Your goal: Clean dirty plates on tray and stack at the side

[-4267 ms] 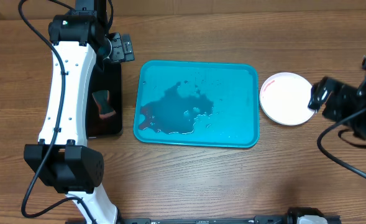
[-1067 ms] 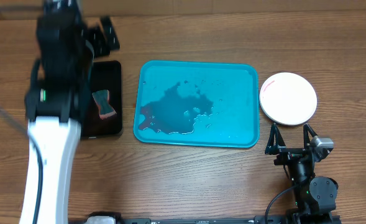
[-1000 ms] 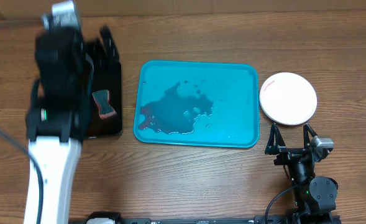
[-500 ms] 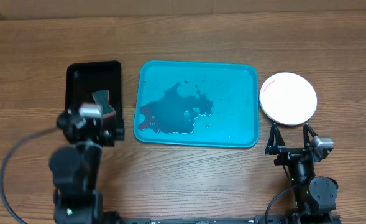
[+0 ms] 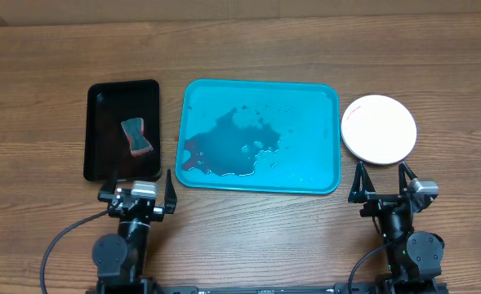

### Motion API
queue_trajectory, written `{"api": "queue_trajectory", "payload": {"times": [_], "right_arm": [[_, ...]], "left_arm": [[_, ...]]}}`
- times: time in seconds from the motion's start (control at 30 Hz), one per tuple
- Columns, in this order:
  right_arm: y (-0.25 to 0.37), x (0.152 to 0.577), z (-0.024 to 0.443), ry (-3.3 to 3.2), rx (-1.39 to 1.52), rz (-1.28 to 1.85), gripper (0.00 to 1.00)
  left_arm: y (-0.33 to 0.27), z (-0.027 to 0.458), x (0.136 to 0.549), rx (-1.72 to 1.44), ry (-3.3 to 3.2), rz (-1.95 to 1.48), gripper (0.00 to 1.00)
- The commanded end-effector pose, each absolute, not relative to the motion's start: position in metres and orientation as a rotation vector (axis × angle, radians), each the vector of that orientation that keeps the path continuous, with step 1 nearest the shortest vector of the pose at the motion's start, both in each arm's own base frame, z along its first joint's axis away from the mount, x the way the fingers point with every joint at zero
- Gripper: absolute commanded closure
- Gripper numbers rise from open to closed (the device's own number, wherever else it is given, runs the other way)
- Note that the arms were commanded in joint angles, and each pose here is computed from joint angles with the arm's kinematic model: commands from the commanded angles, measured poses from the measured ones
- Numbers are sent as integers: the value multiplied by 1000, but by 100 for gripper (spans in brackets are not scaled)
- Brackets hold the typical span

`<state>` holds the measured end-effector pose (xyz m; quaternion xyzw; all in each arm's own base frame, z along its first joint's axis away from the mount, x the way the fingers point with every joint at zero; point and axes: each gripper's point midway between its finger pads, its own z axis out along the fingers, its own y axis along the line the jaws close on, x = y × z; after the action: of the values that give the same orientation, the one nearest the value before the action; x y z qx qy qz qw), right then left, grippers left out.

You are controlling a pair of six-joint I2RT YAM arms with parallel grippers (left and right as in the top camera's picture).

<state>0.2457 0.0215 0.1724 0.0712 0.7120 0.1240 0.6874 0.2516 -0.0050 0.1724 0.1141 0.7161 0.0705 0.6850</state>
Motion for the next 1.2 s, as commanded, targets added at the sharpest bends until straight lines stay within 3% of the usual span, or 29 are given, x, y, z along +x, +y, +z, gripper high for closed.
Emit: {"api": "queue_trajectory", "payload": {"times": [0.0, 1.17], "right_arm": [[25, 245, 171, 1591, 144, 288, 0], [25, 245, 171, 1591, 144, 288, 0]], "left_arm": [[-6, 163, 249, 275, 1602, 182, 0], [-3, 157, 246, 256, 1627, 188, 0]]}}
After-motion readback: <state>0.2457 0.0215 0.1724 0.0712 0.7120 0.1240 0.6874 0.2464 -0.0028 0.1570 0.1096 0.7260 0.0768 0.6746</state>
